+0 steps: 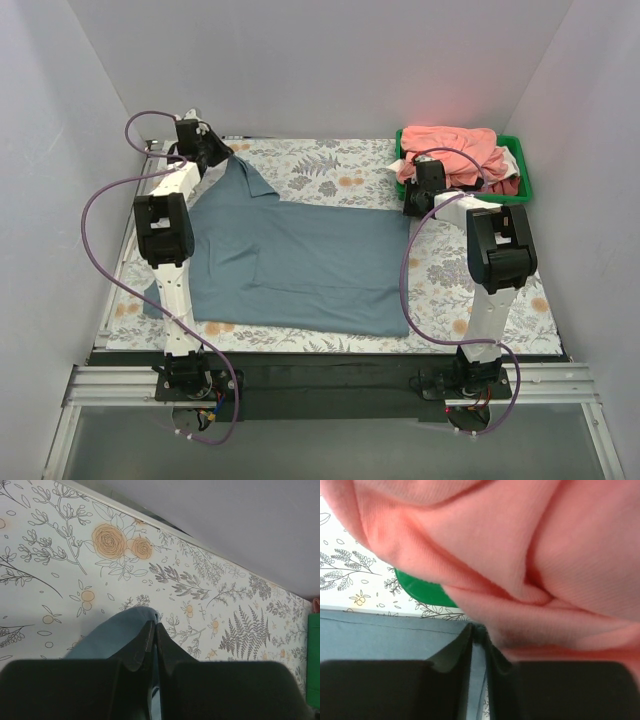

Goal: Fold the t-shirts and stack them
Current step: Fold the tshirt

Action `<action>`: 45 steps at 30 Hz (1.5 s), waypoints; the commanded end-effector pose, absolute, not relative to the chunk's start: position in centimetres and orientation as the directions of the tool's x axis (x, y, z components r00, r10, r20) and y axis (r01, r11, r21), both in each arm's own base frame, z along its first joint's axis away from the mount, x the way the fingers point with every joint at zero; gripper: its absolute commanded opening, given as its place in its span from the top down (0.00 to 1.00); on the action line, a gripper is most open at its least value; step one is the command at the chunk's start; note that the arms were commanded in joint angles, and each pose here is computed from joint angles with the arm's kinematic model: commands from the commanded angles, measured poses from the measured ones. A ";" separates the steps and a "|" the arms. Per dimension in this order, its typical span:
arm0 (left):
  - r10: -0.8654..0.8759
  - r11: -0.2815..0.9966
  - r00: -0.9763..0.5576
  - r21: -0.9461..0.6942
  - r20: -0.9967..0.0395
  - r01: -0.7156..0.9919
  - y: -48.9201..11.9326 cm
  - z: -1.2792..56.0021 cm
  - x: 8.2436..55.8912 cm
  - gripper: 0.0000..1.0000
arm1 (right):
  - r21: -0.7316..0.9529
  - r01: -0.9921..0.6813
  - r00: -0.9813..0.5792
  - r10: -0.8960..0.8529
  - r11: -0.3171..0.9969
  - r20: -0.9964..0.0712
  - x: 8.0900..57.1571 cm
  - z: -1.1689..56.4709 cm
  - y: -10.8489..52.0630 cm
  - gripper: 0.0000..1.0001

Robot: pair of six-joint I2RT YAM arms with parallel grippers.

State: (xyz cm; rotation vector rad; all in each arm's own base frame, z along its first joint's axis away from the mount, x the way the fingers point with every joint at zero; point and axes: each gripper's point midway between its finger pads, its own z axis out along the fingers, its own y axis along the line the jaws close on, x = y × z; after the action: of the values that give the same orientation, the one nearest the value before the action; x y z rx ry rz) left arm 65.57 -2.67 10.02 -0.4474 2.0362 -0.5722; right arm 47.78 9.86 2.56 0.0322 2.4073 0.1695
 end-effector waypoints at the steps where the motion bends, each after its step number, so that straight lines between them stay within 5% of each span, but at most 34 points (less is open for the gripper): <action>1: -0.512 0.834 -0.414 -0.552 -0.752 -0.029 -1.6 16.2 65.4 1.00 | 0.140 -0.025 -0.735 0.076 0.990 -0.674 48.3 2.9 9.9 0.85; 4: -0.516 0.832 -0.412 -0.554 -0.751 -0.031 -1.4 16.3 65.5 1.00 | 0.158 -0.030 -0.734 0.085 0.987 -0.673 48.0 3.3 10.2 0.99; 26: -0.540 0.809 -0.326 -0.585 -0.776 0.053 0.9 21.2 68.7 1.00 | 0.172 -0.098 -0.598 0.081 0.980 -0.798 53.7 12.3 11.2 0.99; 34: -0.605 0.744 -0.415 -0.668 -0.679 0.009 -0.1 19.8 61.2 1.00 | 0.201 -0.142 -0.590 0.081 0.969 -0.804 50.4 14.3 11.5 0.99; 45: -0.660 0.685 -0.349 -0.724 -0.665 0.084 -0.8 24.6 49.9 1.00 | 0.213 -0.155 -0.637 0.068 0.965 -0.768 42.5 12.2 11.4 0.99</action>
State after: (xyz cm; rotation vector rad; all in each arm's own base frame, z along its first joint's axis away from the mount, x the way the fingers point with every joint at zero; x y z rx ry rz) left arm 52.00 -0.28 20.10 -0.5376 1.8809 -0.7942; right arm 43.39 11.35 11.07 -0.0441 2.2802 0.3275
